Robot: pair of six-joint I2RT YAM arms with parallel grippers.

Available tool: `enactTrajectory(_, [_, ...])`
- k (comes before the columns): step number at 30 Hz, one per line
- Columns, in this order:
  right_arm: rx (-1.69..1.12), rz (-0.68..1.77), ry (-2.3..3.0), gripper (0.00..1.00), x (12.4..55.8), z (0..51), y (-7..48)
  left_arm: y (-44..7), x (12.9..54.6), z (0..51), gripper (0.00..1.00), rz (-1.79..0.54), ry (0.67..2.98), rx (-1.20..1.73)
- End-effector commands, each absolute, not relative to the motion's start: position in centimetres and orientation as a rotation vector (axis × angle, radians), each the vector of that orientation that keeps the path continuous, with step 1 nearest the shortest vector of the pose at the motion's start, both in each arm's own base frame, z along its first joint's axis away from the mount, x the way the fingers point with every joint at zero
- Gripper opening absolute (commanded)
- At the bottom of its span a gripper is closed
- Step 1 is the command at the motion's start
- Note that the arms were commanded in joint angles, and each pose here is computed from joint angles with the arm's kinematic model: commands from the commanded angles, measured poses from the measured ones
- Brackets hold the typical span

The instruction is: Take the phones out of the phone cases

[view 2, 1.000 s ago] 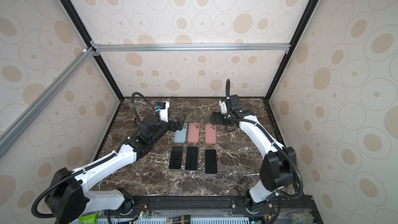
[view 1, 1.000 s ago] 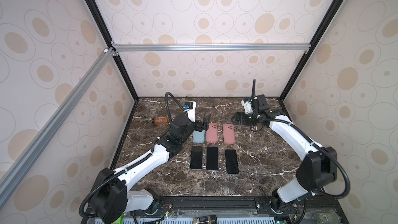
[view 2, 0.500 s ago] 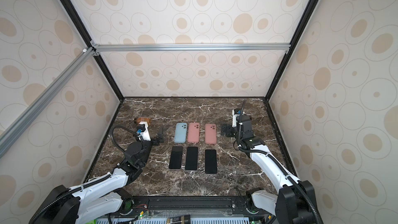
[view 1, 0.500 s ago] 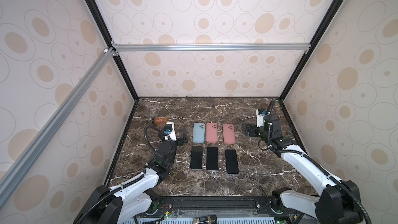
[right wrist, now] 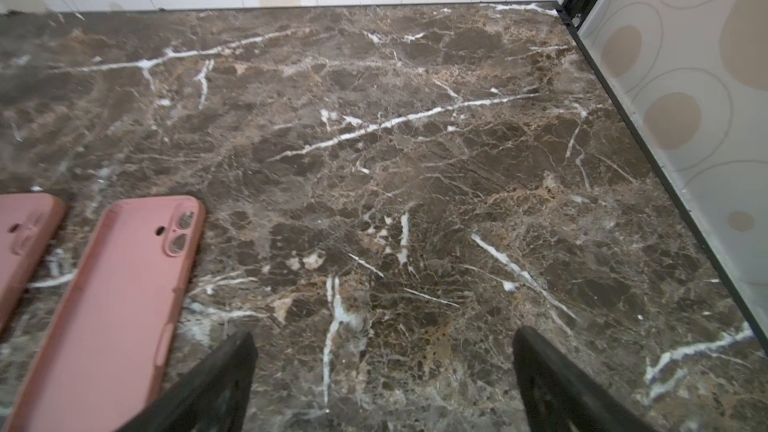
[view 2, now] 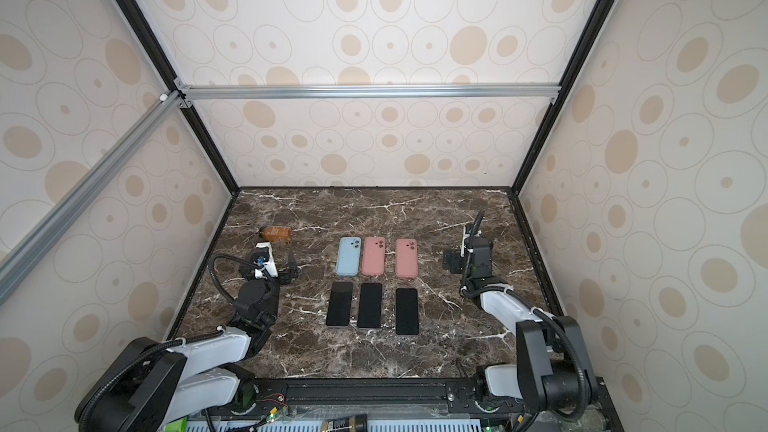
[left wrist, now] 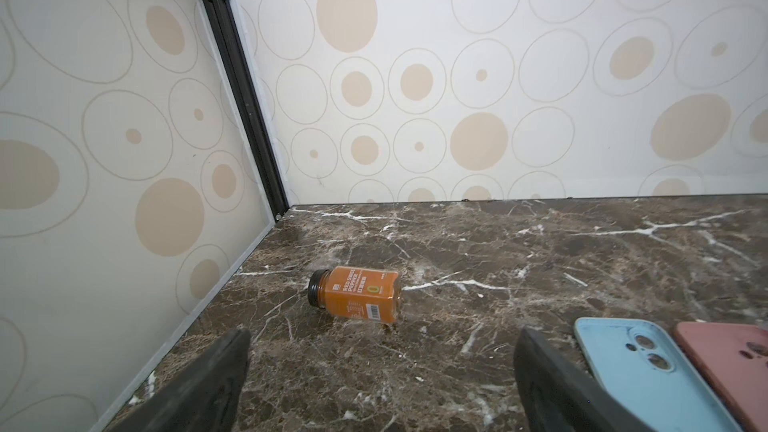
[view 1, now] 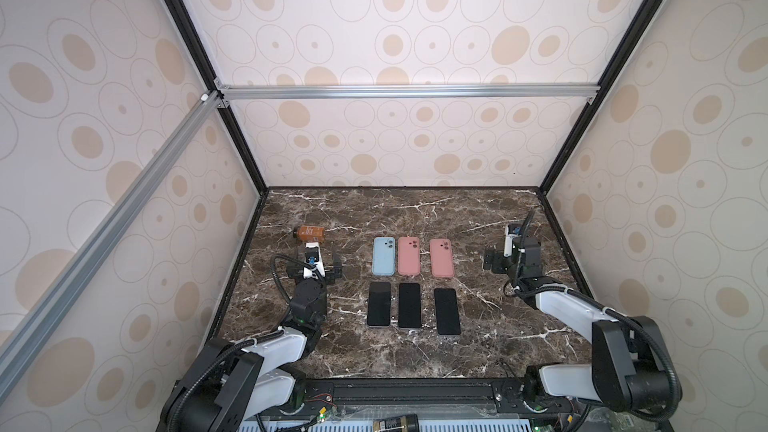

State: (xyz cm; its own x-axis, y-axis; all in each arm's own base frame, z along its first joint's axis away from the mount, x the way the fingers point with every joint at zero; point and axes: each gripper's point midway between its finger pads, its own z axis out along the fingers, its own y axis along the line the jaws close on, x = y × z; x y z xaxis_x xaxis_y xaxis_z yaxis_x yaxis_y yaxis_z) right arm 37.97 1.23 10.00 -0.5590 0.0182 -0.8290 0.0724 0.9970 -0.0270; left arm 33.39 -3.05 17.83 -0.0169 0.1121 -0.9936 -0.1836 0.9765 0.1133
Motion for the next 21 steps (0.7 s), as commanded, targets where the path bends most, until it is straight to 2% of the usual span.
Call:
enactTrajectory(1, [0.046,-0.130,2.061,0.99,39.3,10.8,0.4,-1.7,33.7,18.6,0.99,0.303,1.529,-0.071])
enactTrajectory(5, [-0.017,-0.114,1.991,0.99,39.8,10.4,0.8,-1.7,35.0,17.1,0.99,0.301,1.595,0.004])
enactTrajectory(18, [-0.026,-0.035,1.933,1.00,39.1,8.9,0.8,2.5,34.2,15.1,0.99,0.218,1.503,-0.121])
enactTrajectory(21, [-0.037,-0.025,1.927,1.00,38.9,8.9,1.0,2.6,35.1,14.4,0.99,0.196,1.559,-0.121])
